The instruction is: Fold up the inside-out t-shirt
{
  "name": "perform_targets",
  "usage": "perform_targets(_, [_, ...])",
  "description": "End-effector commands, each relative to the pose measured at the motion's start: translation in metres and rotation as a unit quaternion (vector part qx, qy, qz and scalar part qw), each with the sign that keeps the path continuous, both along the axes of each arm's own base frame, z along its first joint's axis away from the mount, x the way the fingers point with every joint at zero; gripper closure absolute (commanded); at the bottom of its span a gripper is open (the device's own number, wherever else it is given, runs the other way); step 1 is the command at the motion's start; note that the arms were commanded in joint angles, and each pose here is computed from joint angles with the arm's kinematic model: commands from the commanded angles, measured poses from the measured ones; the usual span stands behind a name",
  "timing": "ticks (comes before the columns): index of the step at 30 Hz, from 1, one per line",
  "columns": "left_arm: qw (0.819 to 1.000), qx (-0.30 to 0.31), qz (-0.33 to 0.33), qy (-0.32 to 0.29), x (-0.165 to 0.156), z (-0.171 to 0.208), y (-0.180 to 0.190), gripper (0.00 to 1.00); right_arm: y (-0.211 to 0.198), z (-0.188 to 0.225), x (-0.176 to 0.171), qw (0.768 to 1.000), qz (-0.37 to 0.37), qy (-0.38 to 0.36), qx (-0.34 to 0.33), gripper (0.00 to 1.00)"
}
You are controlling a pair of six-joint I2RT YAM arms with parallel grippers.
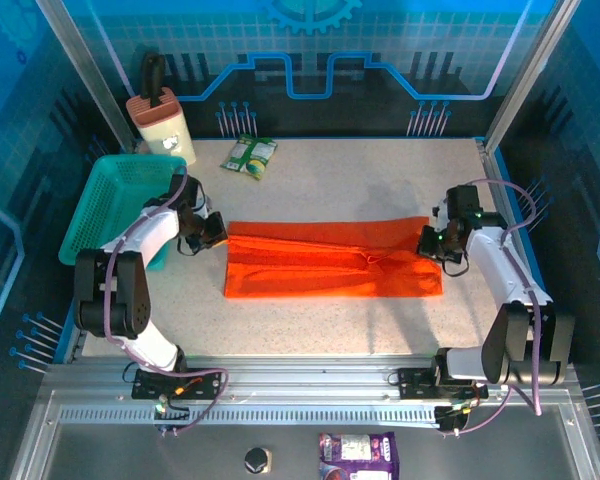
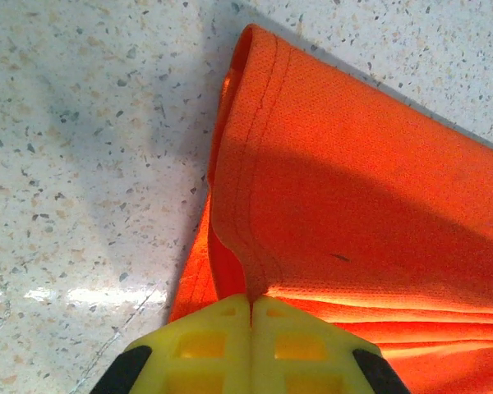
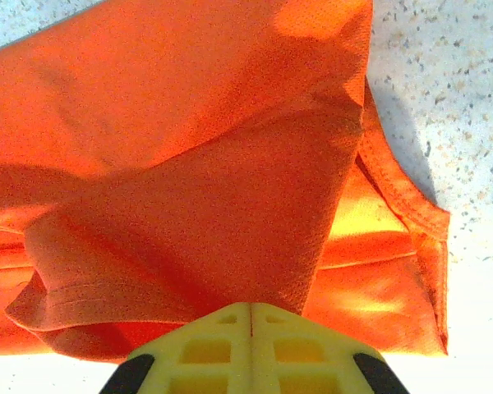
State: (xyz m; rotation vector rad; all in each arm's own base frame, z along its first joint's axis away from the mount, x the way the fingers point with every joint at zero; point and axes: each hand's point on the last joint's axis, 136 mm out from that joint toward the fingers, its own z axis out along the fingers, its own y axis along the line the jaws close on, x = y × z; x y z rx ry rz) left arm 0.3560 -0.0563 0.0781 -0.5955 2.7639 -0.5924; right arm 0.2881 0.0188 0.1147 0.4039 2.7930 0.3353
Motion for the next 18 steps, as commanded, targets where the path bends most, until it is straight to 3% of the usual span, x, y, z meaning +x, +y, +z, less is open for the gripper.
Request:
perform_targets(1, [1.0, -0.006, 0.011, 0.018, -0.014, -0.002, 0.003, 1.0, -0.007, -0.001, -0.013, 1.0, -0.026, 0.013, -0.005, 1.0])
perform_targets(9, [0.999, -0.019, 0.015, 0.042, -0.023, -0.02, -0.001, 1.0, -0.005, -0.021, -0.027, 0.999, -0.041, 0.032, 0.002, 1.0])
perform_targets(10, [0.999, -0.017, 0.017, 0.046, -0.024, -0.023, -0.001, 0.98, -0.005, -0.028, -0.033, 0.998, -0.047, 0.042, 0.005, 0.96])
perform_targets(13, [0.999, -0.003, 0.027, 0.043, -0.025, -0.021, 0.004, 0.77, -0.006, -0.031, -0.039, 0.997, -0.06, 0.047, 0.002, 0.69])
perform_targets(14, [0.999, 0.002, 0.031, 0.037, -0.024, -0.017, 0.007, 0.71, -0.006, -0.027, -0.039, 0.997, -0.061, 0.042, 0.001, 0.64])
perform_targets(18, [0.999, 0.003, 0.034, 0.016, -0.017, 0.002, 0.007, 0.67, -0.006, -0.011, -0.033, 0.998, -0.059, 0.016, -0.006, 0.6])
